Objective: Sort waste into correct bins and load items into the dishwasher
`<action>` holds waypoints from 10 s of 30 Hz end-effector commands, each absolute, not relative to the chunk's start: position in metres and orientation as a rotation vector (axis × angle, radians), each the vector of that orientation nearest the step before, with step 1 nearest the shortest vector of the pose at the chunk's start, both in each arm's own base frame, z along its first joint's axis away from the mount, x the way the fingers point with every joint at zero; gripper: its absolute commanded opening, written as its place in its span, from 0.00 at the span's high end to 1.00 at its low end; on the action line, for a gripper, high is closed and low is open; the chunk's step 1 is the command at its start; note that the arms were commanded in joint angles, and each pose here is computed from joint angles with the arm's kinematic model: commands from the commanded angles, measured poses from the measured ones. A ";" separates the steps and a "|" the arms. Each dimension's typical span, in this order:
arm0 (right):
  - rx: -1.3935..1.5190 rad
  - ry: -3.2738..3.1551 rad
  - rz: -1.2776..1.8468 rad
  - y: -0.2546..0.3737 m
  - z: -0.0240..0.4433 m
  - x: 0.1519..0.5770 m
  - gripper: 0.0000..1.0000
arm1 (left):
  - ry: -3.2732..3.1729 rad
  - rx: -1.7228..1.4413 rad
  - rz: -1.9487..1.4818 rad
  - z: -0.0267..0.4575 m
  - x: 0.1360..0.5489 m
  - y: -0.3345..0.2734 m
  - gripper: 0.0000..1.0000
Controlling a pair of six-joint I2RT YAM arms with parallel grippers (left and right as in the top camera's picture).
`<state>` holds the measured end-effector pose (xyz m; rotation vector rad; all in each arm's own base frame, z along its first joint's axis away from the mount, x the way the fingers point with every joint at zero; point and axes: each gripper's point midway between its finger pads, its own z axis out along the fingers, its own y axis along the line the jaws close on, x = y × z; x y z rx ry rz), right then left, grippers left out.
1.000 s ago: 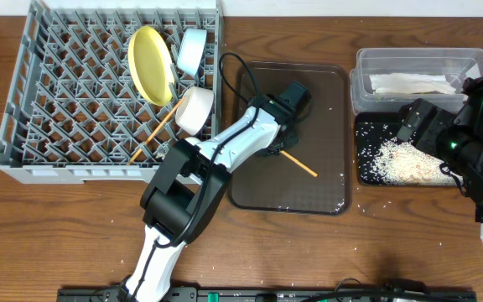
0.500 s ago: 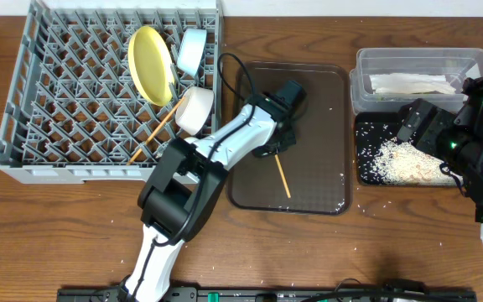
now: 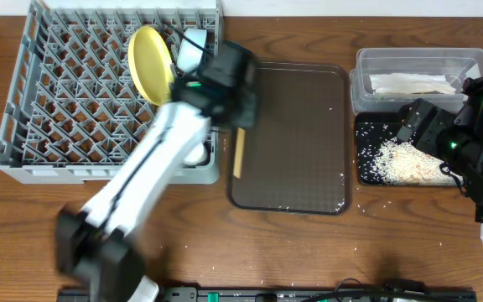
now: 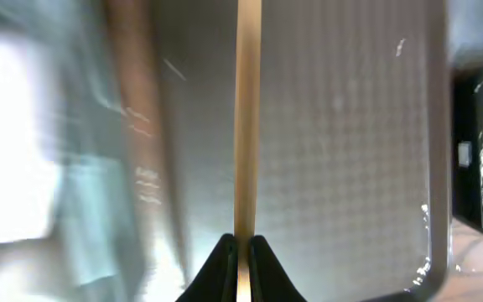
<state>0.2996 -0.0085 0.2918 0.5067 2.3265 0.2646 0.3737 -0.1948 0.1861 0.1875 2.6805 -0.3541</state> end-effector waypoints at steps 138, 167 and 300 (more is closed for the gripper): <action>0.522 2.320 0.264 -0.010 0.294 0.300 0.01 | 2.306 1.049 -0.188 0.006 0.396 -0.447 0.59; 0.522 2.320 0.264 -0.010 0.294 0.300 0.01 | 2.778 0.647 -0.036 -0.031 0.358 -0.376 0.59; 0.522 2.320 0.264 -0.010 0.294 0.300 0.01 | 1.833 -0.472 -0.065 0.227 0.205 0.039 0.03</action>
